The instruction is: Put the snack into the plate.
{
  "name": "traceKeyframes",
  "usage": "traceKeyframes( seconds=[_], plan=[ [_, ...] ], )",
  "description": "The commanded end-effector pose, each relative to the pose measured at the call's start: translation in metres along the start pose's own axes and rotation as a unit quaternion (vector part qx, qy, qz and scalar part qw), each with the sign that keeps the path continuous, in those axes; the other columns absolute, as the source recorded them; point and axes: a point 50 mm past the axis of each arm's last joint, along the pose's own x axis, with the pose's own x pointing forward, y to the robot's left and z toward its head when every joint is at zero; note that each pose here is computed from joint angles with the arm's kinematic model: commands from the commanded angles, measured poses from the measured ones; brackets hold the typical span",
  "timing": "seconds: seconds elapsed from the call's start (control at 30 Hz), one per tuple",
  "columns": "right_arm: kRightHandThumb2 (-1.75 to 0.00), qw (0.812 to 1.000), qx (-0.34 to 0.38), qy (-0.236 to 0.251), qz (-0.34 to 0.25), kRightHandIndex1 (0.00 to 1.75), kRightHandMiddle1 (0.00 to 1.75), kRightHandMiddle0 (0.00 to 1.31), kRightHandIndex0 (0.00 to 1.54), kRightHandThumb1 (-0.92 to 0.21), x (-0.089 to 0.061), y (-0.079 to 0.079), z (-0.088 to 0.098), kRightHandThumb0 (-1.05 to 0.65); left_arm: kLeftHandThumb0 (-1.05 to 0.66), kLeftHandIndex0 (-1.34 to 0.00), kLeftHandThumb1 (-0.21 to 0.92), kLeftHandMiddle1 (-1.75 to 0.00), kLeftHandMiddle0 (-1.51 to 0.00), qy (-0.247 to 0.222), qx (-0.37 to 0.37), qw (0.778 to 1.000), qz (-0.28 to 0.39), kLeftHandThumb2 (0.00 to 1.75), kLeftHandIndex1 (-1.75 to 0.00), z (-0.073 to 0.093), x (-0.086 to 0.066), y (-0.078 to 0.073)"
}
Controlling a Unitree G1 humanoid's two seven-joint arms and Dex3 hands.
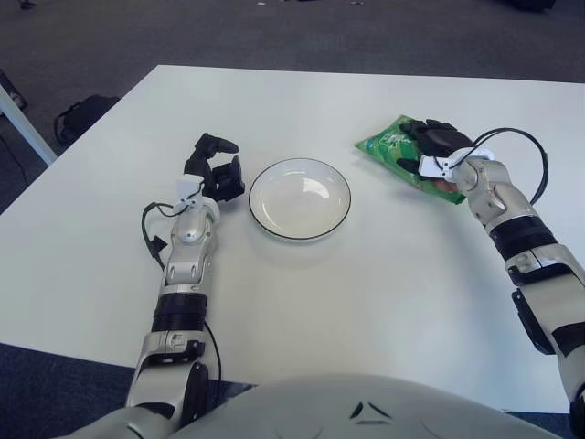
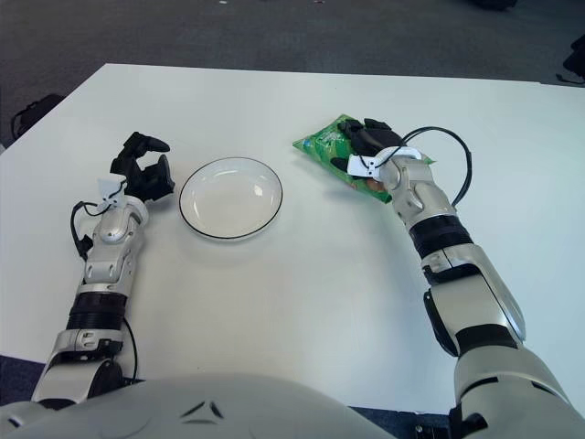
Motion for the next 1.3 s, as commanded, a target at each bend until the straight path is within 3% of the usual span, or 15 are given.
traceKeyframes(
  seconds=[0.0, 0.47, 0.67, 0.77, 0.87, 0.93, 1.0, 1.1, 1.2, 1.27],
  plan=[
    [-0.94, 0.997, 0.007, 0.013, 0.07, 0.0, 0.35, 0.0, 0.0, -0.92, -0.001, 0.033, -0.004, -1.05, -0.42, -0.45, 0.53, -1.75, -1.21, 0.025, 0.001, 1.0, 0.01, 1.06, -1.75, -0.012, -0.008, 0.003],
    [-0.95, 0.996, -0.007, 0.029, 0.087, 0.0, 0.28, 0.0, 0.0, -0.92, -0.004, 0.047, -0.012, -1.05, -0.42, -0.44, 0.53, -1.75, -1.2, 0.029, 0.005, 1.0, 0.011, 1.05, -1.75, -0.011, -0.008, 0.006],
    [-0.96, 0.997, -0.025, 0.043, 0.067, 0.0, 0.35, 0.0, 0.0, -0.92, -0.003, 0.048, -0.017, -1.05, -0.42, -0.44, 0.54, -1.75, -1.18, 0.03, 0.005, 0.999, 0.016, 1.04, -1.75, -0.01, -0.009, 0.006],
    [-0.96, 0.997, -0.03, 0.049, 0.045, 0.0, 0.48, 0.0, 0.0, -0.92, -0.004, 0.049, -0.019, -1.04, -0.42, -0.44, 0.53, -1.75, -1.17, 0.03, 0.005, 0.999, 0.018, 1.04, -1.75, -0.01, -0.009, 0.006],
    [-0.93, 0.998, -0.031, 0.051, 0.016, 0.0, 0.77, 0.0, 0.0, -0.92, -0.006, 0.048, -0.019, -0.97, -0.42, -0.44, 0.53, -1.75, -1.16, 0.03, 0.005, 0.999, 0.018, 1.05, -1.75, -0.009, -0.009, 0.005],
    [-0.85, 0.998, -0.036, 0.048, -0.008, 0.0, 1.09, 0.0, 0.0, -0.92, -0.009, 0.047, -0.019, -0.87, -0.42, -0.44, 0.53, -1.75, -1.16, 0.03, 0.006, 0.999, 0.019, 1.05, -1.75, -0.009, -0.009, 0.005],
    [-0.77, 0.997, -0.048, 0.043, -0.034, 0.24, 1.26, 0.04, 0.0, -0.9, -0.01, 0.046, -0.018, -0.76, -0.42, -0.44, 0.53, -1.75, -1.16, 0.03, 0.006, 0.999, 0.019, 1.05, -1.75, -0.009, -0.009, 0.005],
    [-0.69, 0.995, -0.066, 0.035, -0.064, 1.03, 1.56, 0.22, 0.0, -0.83, -0.011, 0.045, -0.017, -0.5, -0.42, -0.45, 0.53, -1.75, -1.16, 0.03, 0.007, 0.999, 0.019, 1.05, -1.75, -0.008, -0.009, 0.006],
    [-0.9, 0.992, -0.077, 0.02, -0.099, 1.51, 1.68, 0.35, 0.0, -0.65, -0.014, 0.042, -0.017, -0.43, -0.42, -0.45, 0.53, -1.75, -1.17, 0.031, 0.006, 0.999, 0.019, 1.05, -1.75, -0.008, -0.009, 0.006],
    [-1.11, 0.991, -0.07, 0.013, -0.116, 1.62, 1.71, 0.47, 0.18, -0.49, -0.016, 0.04, -0.017, -0.22, -0.42, -0.45, 0.53, -1.75, -1.17, 0.031, 0.006, 0.999, 0.019, 1.05, -1.75, -0.008, -0.009, 0.006]
  ],
)
